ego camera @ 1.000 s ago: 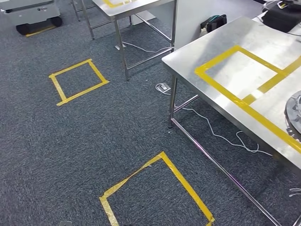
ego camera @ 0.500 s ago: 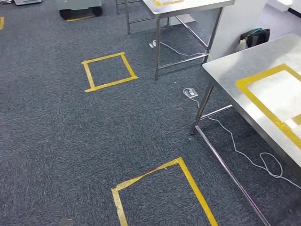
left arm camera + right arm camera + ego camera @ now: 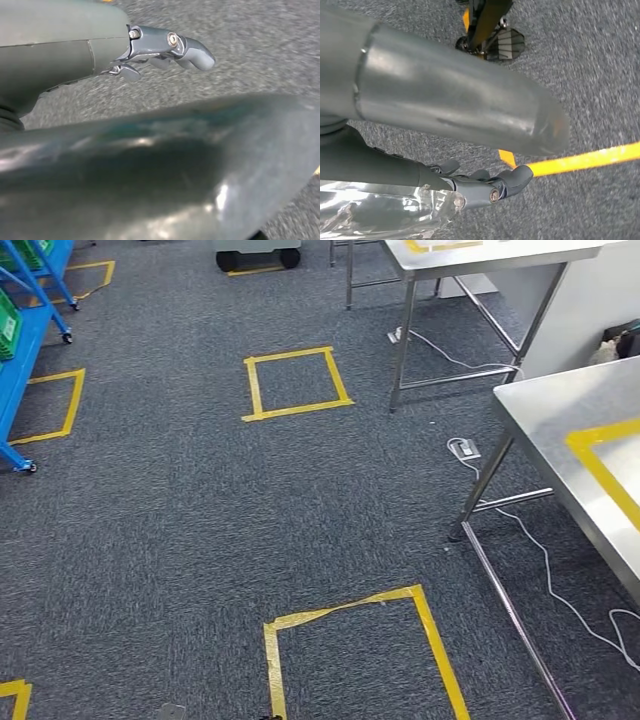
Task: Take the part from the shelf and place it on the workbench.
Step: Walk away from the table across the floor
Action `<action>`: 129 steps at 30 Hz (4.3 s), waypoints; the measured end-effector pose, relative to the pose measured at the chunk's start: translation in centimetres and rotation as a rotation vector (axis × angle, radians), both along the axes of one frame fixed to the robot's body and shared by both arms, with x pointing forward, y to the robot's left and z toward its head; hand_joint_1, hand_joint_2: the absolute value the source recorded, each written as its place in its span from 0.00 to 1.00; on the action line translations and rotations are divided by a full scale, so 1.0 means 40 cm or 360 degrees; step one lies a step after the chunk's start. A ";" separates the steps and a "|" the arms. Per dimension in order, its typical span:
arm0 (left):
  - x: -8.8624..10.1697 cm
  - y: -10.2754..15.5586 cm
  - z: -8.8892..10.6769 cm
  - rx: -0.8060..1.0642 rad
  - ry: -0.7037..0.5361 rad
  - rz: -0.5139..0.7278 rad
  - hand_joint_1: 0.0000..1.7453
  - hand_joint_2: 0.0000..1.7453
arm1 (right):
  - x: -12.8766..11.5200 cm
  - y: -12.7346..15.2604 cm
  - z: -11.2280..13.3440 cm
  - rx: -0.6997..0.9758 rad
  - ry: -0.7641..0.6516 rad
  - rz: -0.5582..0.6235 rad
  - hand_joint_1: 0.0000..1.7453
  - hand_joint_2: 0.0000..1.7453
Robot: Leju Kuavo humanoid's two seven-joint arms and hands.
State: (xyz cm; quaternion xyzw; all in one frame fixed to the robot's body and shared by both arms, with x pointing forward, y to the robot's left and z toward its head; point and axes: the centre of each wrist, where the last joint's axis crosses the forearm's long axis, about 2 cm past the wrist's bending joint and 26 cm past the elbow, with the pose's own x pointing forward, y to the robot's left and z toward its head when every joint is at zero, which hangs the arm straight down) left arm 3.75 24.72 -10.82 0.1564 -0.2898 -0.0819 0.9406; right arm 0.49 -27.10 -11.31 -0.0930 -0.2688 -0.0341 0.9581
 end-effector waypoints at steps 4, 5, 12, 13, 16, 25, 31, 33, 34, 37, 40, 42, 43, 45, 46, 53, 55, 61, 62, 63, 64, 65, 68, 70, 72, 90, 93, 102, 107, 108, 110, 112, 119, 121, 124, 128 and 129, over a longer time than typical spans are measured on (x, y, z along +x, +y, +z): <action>0.004 -0.012 0.002 0.0002 -0.0005 -0.0011 0.00 0.00 | 0.000 -0.004 0.000 0.0000 0.0005 0.0003 0.00 0.00; 0.007 -0.014 0.002 0.0004 -0.0010 -0.0013 0.00 0.00 | 0.000 -0.005 0.000 -0.0001 0.0005 0.0005 0.00 0.00; 0.009 -0.020 0.003 0.0019 -0.0019 -0.0028 0.00 0.00 | 0.009 -0.011 0.000 -0.0005 -0.0009 0.0019 0.00 0.00; 0.010 -0.022 0.004 0.0018 -0.0022 -0.0030 0.00 0.00 | 0.006 -0.011 0.000 -0.0006 -0.0005 0.0023 0.00 0.00; 0.005 -0.022 0.003 0.0020 -0.0022 -0.0019 0.00 0.00 | 0.002 -0.013 0.000 -0.0011 0.0004 0.0044 0.00 0.00; -0.019 -0.001 -0.001 0.0011 -0.0050 0.0053 0.00 0.00 | 0.022 -0.003 0.001 -0.0037 -0.0003 0.0139 0.00 0.00; -0.021 0.006 -0.002 -0.0003 -0.0067 0.0098 0.00 0.00 | 0.023 -0.001 0.001 -0.0048 0.0003 0.0176 0.00 0.00; -0.023 0.009 -0.003 0.0000 -0.0065 0.0110 0.00 0.00 | 0.026 0.000 0.002 -0.0048 0.0008 0.0184 0.00 0.00; -0.021 0.010 -0.003 0.0001 -0.0067 0.0115 0.00 0.00 | 0.027 0.000 0.002 -0.0048 0.0010 0.0186 0.00 0.00; -0.017 0.010 -0.002 0.0003 -0.0072 0.0121 0.00 0.00 | 0.028 -0.001 0.002 -0.0051 0.0013 0.0189 0.00 0.00; -0.021 0.013 -0.003 0.0018 -0.0069 0.0120 0.00 0.00 | 0.036 -0.001 0.002 -0.0059 0.0010 0.0194 0.00 0.00; -0.017 0.013 -0.002 0.0023 -0.0078 0.0113 0.00 0.00 | 0.035 0.000 0.002 -0.0062 0.0019 0.0196 0.00 0.00; -0.015 0.012 -0.002 0.0022 -0.0082 0.0109 0.00 0.00 | 0.030 0.001 0.002 -0.0062 0.0028 0.0197 0.00 0.00; -0.014 0.010 -0.002 0.0019 -0.0086 0.0103 0.00 0.00 | 0.022 0.002 0.001 -0.0065 0.0046 0.0201 0.00 0.00; -0.015 0.010 -0.002 0.0017 -0.0084 0.0103 0.00 0.00 | 0.021 0.001 0.001 -0.0070 0.0051 0.0206 0.00 0.00; -0.017 0.007 -0.002 0.0006 -0.0082 0.0103 0.00 0.00 | 0.023 0.002 0.002 -0.0090 0.0066 0.0236 0.00 0.00; -0.023 0.008 -0.003 0.0007 -0.0074 0.0105 0.00 0.00 | 0.024 0.003 0.002 -0.0091 0.0065 0.0240 0.00 0.00; -0.015 0.008 -0.002 0.0006 -0.0083 0.0108 0.00 0.00 | 0.019 0.003 0.001 -0.0094 0.0072 0.0241 0.00 0.00; -0.017 0.008 -0.002 0.0005 -0.0081 0.0108 0.00 0.00 | 0.020 0.003 0.001 -0.0094 0.0071 0.0241 0.00 0.00; -0.018 0.008 -0.002 0.0003 -0.0080 0.0108 0.00 0.00 | 0.022 0.003 0.002 -0.0093 0.0069 0.0242 0.00 0.00; -0.017 0.008 -0.002 0.0001 -0.0081 0.0108 0.00 0.00 | 0.023 0.003 0.002 -0.0093 0.0068 0.0242 0.00 0.00; -0.014 0.008 -0.002 -0.0004 -0.0086 0.0107 0.00 0.00 | 0.023 0.003 0.002 -0.0093 0.0069 0.0243 0.00 0.00; -0.007 0.008 -0.001 -0.0020 -0.0099 0.0102 0.00 0.00 | 0.024 0.003 0.002 -0.0093 0.0070 0.0243 0.00 0.00; -0.015 0.009 -0.002 -0.0023 -0.0097 0.0100 0.00 0.00 | 0.031 0.003 0.002 -0.0091 0.0061 0.0242 0.00 0.00; -0.018 0.011 -0.003 -0.0024 -0.0099 0.0100 0.00 0.00 | 0.038 0.004 0.003 -0.0088 0.0050 0.0243 0.00 0.00; -0.014 0.015 -0.003 -0.0025 -0.0114 0.0115 0.00 0.00 | 0.022 0.009 0.001 -0.0092 0.0056 0.0267 0.00 0.00; -0.024 0.016 -0.004 -0.0013 -0.0098 0.0124 0.00 0.00 | 0.016 0.009 0.001 -0.0088 0.0063 0.0277 0.00 0.00; -0.011 0.013 -0.002 0.0020 -0.0090 0.0143 0.00 0.00 | 0.037 0.009 0.002 -0.0082 0.0051 0.0294 0.00 0.00; -0.008 0.012 -0.001 0.0022 -0.0091 0.0148 0.00 0.00 | 0.034 0.008 0.002 -0.0083 0.0060 0.0299 0.00 0.00; -0.010 0.012 -0.002 0.0022 -0.0087 0.0150 0.00 0.00 | 0.032 0.008 0.002 -0.0084 0.0062 0.0300 0.00 0.00; -0.012 0.012 -0.002 0.0022 -0.0084 0.0152 0.00 0.00 | 0.030 0.008 0.001 -0.0083 0.0064 0.0303 0.00 0.00; -0.011 0.012 -0.002 0.0022 -0.0085 0.0155 0.00 0.00 | 0.026 0.010 0.001 -0.0079 0.0070 0.0305 0.00 0.00; -0.012 0.015 -0.002 0.0026 -0.0084 0.0159 0.00 0.00 | 0.029 0.009 0.001 -0.0083 0.0068 0.0307 0.00 0.00; -0.007 0.013 -0.001 0.0024 -0.0089 0.0157 0.00 0.00 | 0.025 0.009 0.001 -0.0083 0.0072 0.0310 0.00 0.00; -0.011 0.012 -0.002 0.0023 -0.0084 0.0156 0.00 0.00 | 0.028 0.009 0.001 -0.0087 0.0070 0.0315 0.00 0.00; -0.004 0.012 -0.001 0.0023 -0.0092 0.0148 0.00 0.00 | 0.031 0.009 0.002 -0.0094 0.0069 0.0318 0.00 0.00; -0.004 0.011 -0.001 0.0022 -0.0093 0.0147 0.00 0.00 | 0.033 0.009 0.002 -0.0095 0.0067 0.0317 0.00 0.00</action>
